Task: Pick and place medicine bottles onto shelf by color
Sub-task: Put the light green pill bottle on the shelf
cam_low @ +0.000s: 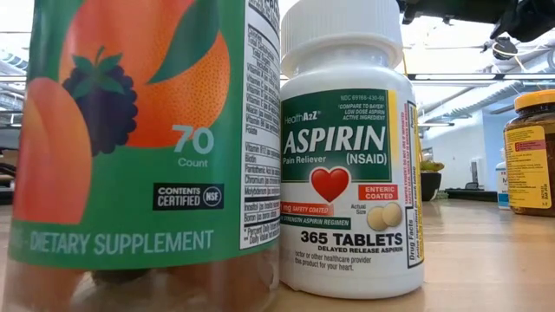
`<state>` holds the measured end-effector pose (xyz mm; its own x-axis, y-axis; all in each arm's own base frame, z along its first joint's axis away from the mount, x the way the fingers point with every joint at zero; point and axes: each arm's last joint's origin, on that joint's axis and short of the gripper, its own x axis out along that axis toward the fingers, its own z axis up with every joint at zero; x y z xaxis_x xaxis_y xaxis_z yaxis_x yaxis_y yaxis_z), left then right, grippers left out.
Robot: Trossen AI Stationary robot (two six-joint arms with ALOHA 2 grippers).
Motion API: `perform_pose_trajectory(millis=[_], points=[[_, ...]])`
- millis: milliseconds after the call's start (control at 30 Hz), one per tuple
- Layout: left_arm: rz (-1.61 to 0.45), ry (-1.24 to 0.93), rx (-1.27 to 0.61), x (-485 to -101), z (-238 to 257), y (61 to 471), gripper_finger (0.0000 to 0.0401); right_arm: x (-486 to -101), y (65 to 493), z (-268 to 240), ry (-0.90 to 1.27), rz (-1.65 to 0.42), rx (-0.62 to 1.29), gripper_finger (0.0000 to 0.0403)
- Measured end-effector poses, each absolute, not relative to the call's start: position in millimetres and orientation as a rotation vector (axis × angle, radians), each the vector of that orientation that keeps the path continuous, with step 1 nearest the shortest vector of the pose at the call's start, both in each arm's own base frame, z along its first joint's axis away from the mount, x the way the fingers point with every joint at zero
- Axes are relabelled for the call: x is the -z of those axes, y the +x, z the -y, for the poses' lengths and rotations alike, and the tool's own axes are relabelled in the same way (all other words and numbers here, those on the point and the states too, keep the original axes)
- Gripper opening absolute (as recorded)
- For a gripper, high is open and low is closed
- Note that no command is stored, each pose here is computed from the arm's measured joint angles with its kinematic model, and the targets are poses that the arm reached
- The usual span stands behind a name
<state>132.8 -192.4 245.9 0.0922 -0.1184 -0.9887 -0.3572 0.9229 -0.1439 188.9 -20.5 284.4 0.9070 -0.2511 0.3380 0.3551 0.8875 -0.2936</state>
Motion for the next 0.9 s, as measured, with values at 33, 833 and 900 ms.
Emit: perform_pose_trajectory(millis=[33, 833, 900], points=[[-1.484, -0.397, -0.200, -243.3, 194.1, 130.7, 0.0266, -284.5, 188.8, 20.5, -0.359, 0.299, 0.320, 0.0299], [-1.408, -0.349, -0.225, -229.0, 201.9, 131.2, 0.0194, -284.6, 188.8, 20.5, -0.359, 0.299, 0.320, 0.0299], [-1.388, -0.343, -0.232, -229.0, 201.6, 131.6, 0.0202, -284.6, 188.8, 20.5, -0.360, 0.299, 0.321, 0.0299]])
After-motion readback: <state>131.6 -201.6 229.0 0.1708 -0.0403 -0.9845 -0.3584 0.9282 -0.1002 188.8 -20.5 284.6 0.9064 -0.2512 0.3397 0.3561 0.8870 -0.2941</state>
